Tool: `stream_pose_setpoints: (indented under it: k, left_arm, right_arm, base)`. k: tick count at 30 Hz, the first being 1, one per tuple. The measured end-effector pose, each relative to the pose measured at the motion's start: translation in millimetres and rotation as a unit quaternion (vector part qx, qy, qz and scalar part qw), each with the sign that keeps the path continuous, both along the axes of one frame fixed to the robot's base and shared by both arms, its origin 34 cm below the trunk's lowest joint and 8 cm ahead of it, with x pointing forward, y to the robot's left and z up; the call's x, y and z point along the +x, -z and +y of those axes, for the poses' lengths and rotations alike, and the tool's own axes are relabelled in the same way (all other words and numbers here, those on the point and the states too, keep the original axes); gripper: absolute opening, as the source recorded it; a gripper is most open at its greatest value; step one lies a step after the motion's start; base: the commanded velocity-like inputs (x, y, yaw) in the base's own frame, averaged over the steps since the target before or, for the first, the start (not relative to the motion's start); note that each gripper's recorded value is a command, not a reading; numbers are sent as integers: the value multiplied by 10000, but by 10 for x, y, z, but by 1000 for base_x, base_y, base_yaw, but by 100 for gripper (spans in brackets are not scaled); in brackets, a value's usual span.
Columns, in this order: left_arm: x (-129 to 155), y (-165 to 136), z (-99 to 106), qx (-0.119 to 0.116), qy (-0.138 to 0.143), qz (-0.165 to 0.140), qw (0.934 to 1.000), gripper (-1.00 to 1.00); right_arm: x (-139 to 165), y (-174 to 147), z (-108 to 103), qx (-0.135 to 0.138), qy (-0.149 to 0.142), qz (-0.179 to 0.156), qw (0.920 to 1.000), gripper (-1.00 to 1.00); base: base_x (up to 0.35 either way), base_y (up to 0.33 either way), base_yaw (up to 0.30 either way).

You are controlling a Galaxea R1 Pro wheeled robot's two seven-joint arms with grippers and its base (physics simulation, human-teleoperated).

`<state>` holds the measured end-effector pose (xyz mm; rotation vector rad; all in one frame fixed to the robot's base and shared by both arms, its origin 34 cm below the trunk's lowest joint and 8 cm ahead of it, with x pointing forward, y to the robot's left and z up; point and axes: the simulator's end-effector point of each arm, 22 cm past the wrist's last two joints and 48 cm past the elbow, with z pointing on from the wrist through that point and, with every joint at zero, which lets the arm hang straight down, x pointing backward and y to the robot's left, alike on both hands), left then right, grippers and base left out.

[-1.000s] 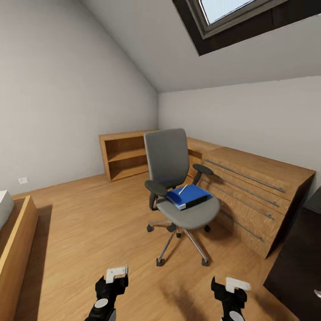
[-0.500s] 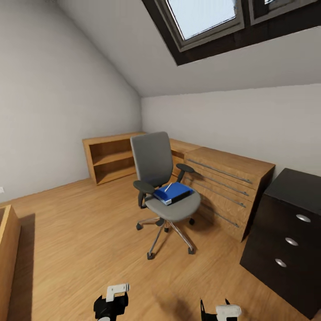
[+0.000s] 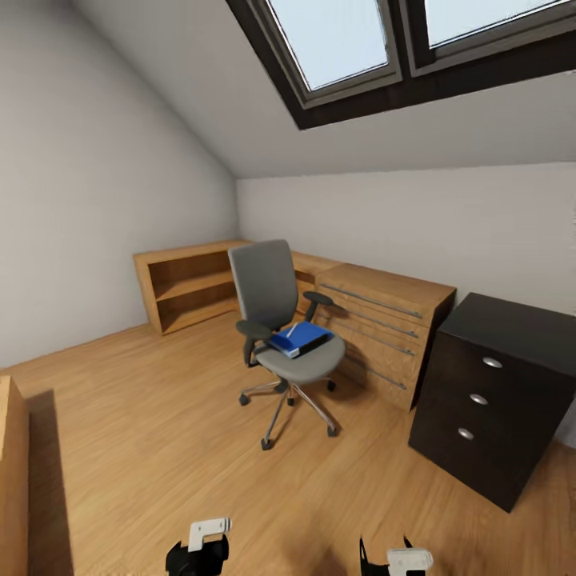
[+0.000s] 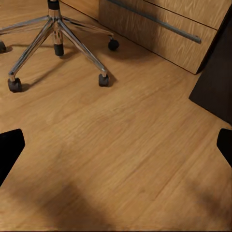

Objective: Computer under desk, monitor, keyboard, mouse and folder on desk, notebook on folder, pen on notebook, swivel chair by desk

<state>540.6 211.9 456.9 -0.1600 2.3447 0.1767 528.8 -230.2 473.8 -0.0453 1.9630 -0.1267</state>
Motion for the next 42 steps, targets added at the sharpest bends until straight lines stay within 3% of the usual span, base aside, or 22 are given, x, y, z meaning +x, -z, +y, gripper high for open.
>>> stream_pose_setpoints:
  k: [11,34,42]
  left_arm:
    - [-2,-152,12,-187,-199,49,9996,100]
    - [-57,-102,26,-152,-201,125,9996,100]
    - [-69,-91,23,-149,-207,104,9996,100]
  right_arm:
    - [27,-185,20,11,-13,-7,10000,100]
    - [19,-188,-49,69,249,-12,9997,100]
    - [19,-187,-75,49,255,-12,9997,100]
  base:
    - [-306,196,-4]
    - [-116,93,-1]
    - [-249,217,-192]
